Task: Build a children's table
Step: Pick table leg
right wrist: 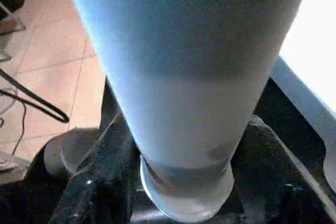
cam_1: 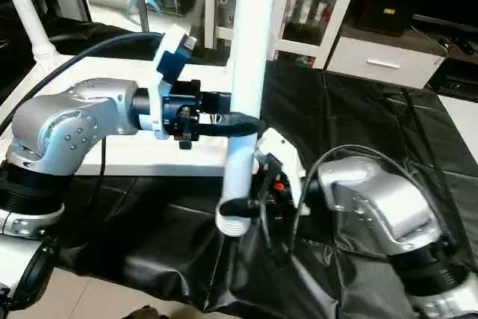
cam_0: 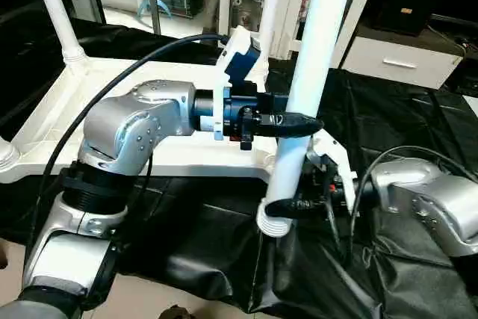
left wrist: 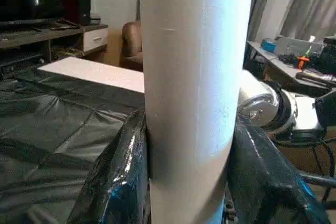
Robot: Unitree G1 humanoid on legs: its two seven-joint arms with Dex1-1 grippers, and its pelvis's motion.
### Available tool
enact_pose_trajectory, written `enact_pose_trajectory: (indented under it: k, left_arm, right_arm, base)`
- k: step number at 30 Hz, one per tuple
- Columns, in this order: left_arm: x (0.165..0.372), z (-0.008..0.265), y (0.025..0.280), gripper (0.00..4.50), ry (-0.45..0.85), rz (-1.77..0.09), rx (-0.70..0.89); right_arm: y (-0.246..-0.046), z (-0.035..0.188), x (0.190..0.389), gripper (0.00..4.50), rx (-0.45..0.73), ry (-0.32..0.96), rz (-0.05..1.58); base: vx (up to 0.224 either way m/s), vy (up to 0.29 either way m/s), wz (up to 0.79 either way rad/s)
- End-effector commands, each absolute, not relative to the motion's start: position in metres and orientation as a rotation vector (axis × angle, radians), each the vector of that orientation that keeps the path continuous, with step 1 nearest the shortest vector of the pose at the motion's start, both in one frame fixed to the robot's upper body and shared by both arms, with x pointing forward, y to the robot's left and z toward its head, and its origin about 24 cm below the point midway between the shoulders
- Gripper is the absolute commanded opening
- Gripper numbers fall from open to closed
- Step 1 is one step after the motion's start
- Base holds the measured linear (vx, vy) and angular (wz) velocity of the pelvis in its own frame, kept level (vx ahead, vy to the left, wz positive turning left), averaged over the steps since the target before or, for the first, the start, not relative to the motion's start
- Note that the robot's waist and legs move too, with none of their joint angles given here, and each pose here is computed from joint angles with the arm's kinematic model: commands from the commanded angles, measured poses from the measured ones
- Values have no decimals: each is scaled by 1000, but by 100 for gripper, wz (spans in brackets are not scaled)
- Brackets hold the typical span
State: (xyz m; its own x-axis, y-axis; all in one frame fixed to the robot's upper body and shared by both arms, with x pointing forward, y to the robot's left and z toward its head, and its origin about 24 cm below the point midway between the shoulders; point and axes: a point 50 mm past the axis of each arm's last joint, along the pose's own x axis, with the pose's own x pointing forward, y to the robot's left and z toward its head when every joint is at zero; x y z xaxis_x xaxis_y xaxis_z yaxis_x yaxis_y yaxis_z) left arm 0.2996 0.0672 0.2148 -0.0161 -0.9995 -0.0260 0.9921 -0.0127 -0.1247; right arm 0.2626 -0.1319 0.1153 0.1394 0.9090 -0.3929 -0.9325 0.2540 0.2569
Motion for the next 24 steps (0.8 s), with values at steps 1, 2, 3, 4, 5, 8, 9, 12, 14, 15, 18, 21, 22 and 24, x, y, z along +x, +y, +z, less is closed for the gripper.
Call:
enact_pose_trajectory:
  k: [1,2,3,4,5,8,9,12,14,15,18,21,22,24]
  left_arm:
    - [295,223,60,177,88,-1619,-43]
    - [295,223,60,176,88,-1620,-43]
    - [295,223,60,176,88,-1620,-43]
    - [295,223,61,176,89,-1621,-43]
    - [295,223,61,175,89,-1621,-44]
    - [295,223,61,175,89,-1620,-44]
    - [295,223,61,175,89,-1620,-42]
    - [296,223,61,175,89,-1621,-41]
    - [296,223,61,175,89,-1622,-42]
    - [296,223,61,175,89,-1622,-42]
    - [296,224,61,175,88,-1623,-43]
    - [296,224,61,175,88,-1621,-44]
    - [296,224,61,175,89,-1619,-43]
    - [296,224,61,175,90,-1616,-43]
  right_arm:
    - [-135,126,268,283,-78,476,1310]
    - [-135,126,268,291,-81,476,1310]
    - [-135,126,268,294,-84,476,1311]
    - [-135,126,268,296,-87,476,1311]
    - [-134,126,268,296,-85,474,1311]
    - [-134,127,269,296,-80,465,1308]
    - [-134,127,269,296,-79,463,1307]
    - [-135,127,269,296,-77,463,1311]
    - [-135,127,268,269,-71,465,1321]
    - [-135,127,268,269,-69,466,1324]
    - [-135,127,267,249,-61,465,1328]
    - [-135,128,267,222,-55,461,1330]
    - [-135,128,267,206,-54,460,1331]
    - [-135,128,267,201,-51,458,1334]
  base:
    - [0,0,0]
    - [0,0,0]
    - [0,0,0]
    - [0,0,0]
    - [0,0,0]
    - [0,0,0]
    - [0,0,0]
    - [0,0,0]
    - [0,0,0]
    - [0,0,0]
    - [0,0,0]
    - [0,0,0]
    - [0,0,0]
    - [0,0,0]
